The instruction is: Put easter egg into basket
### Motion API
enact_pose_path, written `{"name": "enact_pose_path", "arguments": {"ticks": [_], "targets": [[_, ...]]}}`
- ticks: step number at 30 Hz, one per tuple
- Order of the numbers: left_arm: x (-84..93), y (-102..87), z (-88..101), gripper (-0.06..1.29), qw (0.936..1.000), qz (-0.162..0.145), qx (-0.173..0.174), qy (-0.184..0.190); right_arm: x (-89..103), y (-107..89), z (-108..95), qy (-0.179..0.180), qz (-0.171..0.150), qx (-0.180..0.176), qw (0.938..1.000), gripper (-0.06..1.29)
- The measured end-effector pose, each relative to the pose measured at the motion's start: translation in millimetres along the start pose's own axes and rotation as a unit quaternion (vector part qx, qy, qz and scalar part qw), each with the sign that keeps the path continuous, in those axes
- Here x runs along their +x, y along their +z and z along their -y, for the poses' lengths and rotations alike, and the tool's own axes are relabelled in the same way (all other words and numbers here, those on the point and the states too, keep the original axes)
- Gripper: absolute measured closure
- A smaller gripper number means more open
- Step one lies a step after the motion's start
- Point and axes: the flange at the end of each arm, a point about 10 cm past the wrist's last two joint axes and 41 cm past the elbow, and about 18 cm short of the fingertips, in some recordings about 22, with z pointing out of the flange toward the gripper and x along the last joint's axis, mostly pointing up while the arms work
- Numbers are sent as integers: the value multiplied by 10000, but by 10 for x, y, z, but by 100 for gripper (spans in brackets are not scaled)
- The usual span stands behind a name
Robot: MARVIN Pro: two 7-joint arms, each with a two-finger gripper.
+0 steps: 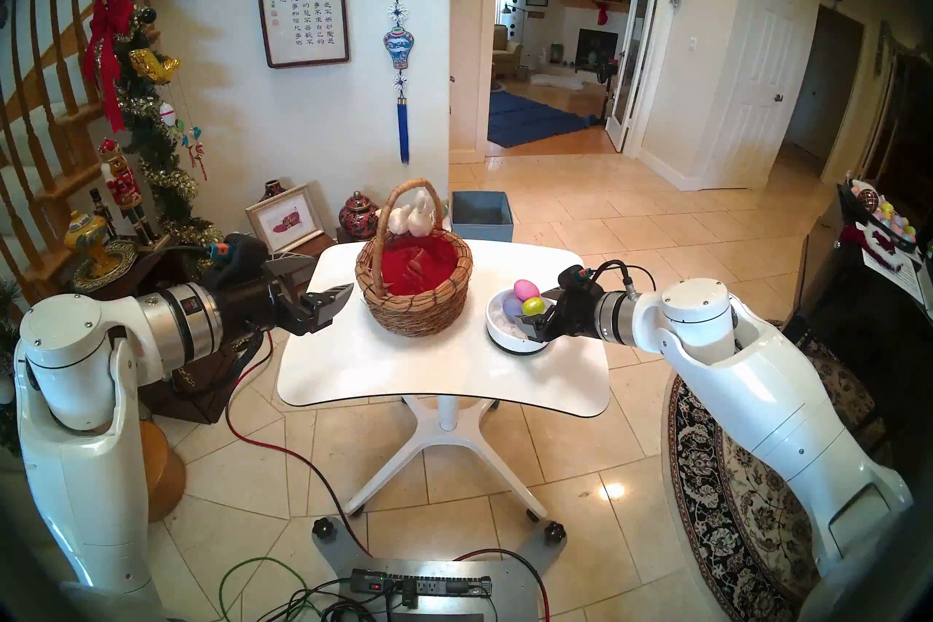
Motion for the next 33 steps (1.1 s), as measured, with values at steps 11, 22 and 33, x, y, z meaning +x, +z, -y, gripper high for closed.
{"name": "enact_pose_path", "arguments": {"ticks": [11, 22, 33], "targets": [[0, 0, 0, -3, 10000, 0, 0, 0, 2, 14, -18, -56, -3, -163, 9999, 2], [0, 0, 0, -3, 10000, 0, 0, 0, -9, 20, -33, -67, -11, -272, 9996, 2], [0, 0, 0, -3, 10000, 0, 0, 0, -38, 23, -39, -35, 12, -323, 9995, 2]]}}
